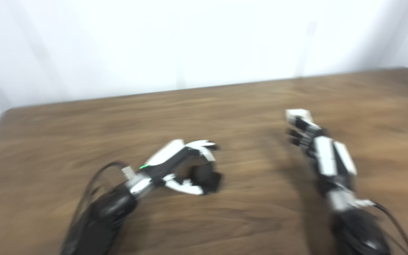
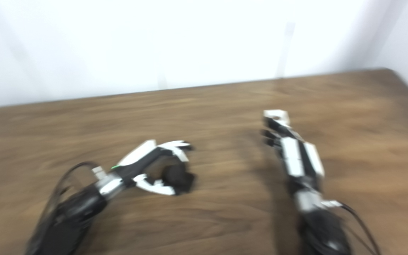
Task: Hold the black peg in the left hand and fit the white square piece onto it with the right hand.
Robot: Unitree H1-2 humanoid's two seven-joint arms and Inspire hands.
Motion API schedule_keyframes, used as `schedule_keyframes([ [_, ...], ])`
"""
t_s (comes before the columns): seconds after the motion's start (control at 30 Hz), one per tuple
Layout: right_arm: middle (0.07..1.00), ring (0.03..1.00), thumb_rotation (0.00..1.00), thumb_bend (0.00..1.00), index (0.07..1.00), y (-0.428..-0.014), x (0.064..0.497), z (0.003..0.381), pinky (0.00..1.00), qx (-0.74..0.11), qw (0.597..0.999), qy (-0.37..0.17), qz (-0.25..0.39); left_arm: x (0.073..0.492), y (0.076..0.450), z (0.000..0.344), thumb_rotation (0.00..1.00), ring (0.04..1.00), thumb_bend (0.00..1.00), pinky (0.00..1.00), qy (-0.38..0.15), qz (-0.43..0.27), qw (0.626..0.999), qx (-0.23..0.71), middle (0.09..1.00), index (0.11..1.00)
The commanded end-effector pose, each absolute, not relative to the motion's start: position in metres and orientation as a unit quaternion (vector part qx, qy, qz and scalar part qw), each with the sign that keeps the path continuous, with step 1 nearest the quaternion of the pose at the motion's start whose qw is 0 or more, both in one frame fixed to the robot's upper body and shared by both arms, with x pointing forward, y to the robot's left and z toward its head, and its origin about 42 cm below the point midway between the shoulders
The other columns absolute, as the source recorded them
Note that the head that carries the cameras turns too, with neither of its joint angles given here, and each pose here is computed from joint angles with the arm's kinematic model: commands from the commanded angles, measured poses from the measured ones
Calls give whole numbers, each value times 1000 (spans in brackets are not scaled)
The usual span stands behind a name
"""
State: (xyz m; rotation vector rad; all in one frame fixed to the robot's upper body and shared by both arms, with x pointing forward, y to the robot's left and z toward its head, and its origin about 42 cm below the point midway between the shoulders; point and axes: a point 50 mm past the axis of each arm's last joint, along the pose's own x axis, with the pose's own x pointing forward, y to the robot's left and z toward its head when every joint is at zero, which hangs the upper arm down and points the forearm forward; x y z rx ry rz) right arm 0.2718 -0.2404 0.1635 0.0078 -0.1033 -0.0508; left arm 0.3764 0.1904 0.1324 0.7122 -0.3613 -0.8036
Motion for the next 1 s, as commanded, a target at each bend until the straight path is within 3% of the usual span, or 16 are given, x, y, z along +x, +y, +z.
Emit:
schedule_keyframes([
  [0.0, 864, 829, 943, 684, 791, -232, 279, 185, 816, -1, 995, -93, -20, 368, 210, 119, 80, 904, 519, 808, -133, -400, 833, 358, 853, 487],
  [0.2, 865, 828, 929, 721, 795, -232, 280, 189, 822, -11, 995, -99, -25, 366, 208, 115, 78, 902, 518, 808, -135, -406, 835, 347, 854, 488],
  [0.43, 845, 800, 888, 697, 770, -246, 285, 204, 765, -43, 988, -141, -55, 366, 203, 113, 80, 903, 519, 814, -133, -411, 834, 342, 853, 488],
  [0.6, 826, 764, 779, 558, 750, -259, 294, 219, 710, -100, 977, -176, -73, 368, 205, 113, 80, 905, 519, 806, -133, -409, 836, 341, 855, 488],
  [0.7, 808, 743, 714, 554, 741, -270, 302, 228, 673, -157, 964, -195, -89, 369, 207, 112, 79, 906, 519, 811, -132, -407, 837, 341, 856, 488],
  [0.87, 787, 731, 448, 564, 720, -289, 316, 239, 635, -247, 937, -218, -115, 370, 208, 112, 79, 907, 519, 817, -132, -404, 838, 342, 857, 488],
  [0.97, 800, 761, 382, 588, 711, -299, 324, 241, 651, -313, 918, -208, -126, 370, 207, 111, 77, 907, 518, 821, -133, -406, 838, 339, 858, 488],
])
